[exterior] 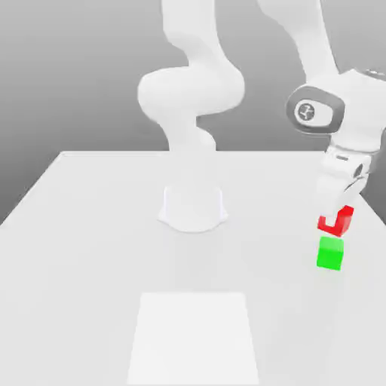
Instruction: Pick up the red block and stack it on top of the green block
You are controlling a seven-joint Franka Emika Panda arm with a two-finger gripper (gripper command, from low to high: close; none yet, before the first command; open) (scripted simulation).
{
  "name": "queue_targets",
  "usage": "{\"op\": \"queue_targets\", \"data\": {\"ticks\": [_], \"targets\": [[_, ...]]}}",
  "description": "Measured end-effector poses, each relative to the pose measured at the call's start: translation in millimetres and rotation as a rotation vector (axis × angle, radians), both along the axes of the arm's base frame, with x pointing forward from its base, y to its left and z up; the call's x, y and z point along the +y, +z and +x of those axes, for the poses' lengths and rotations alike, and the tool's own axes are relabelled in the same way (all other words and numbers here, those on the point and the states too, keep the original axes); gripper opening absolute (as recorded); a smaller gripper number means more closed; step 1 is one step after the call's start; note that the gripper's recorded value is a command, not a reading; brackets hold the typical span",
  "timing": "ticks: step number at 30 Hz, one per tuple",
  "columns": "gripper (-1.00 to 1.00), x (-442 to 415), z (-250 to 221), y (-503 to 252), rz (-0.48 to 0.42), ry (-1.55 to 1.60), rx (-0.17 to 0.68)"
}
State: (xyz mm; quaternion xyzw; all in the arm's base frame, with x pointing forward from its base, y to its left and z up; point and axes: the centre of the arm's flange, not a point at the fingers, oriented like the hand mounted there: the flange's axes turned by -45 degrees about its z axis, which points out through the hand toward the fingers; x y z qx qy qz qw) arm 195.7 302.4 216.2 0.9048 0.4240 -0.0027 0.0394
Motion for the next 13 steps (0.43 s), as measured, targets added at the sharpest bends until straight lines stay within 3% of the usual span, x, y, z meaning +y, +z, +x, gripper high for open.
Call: {"op": "queue_targets", "data": {"ticks": [13], "targets": [[-1.00,2,-9,-35,0.055,0.013,0.019]]}}
